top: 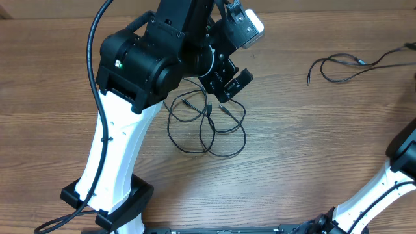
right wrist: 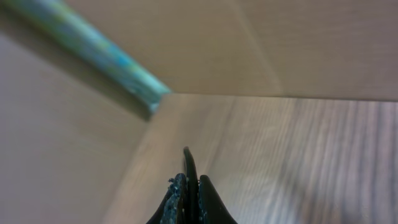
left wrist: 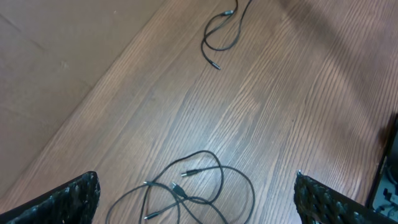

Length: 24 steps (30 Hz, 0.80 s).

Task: Untangle cables
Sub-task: 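Drag the separated cable far right with the right gripper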

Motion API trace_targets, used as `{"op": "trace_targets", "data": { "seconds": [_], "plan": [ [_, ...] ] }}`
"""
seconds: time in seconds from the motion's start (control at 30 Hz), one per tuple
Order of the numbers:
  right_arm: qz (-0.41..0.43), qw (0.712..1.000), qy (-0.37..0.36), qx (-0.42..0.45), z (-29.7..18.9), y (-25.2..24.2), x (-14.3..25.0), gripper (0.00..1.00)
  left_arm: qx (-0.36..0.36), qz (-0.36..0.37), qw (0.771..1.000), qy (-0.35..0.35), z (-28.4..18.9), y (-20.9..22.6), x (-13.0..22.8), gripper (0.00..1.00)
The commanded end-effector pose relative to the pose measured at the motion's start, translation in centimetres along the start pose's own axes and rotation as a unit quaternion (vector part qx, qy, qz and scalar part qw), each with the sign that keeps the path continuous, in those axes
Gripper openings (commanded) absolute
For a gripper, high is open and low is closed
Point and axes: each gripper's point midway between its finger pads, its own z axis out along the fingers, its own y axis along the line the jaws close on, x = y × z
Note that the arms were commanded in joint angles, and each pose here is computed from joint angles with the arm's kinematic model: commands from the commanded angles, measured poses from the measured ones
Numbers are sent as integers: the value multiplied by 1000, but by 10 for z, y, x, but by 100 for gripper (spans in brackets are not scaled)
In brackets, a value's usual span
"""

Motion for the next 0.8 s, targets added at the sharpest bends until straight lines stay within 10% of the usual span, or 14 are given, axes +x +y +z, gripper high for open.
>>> {"op": "trace_targets", "data": {
  "seconds": [0.0, 0.17, 0.77],
  "plan": [
    [9, 1000, -14, -1, 4, -8, -15, 10, 6, 0, 1000, -5, -3, -6, -2, 100],
    [17, 999, -20, 19, 6, -32, -31, 100, 5, 0, 1000, -6, -3, -6, -3, 99],
    [18, 983, 149, -110, -39, -1, -20, 100, 4, 0, 1000, -5, -3, -5, -3, 100]
  ]
}}
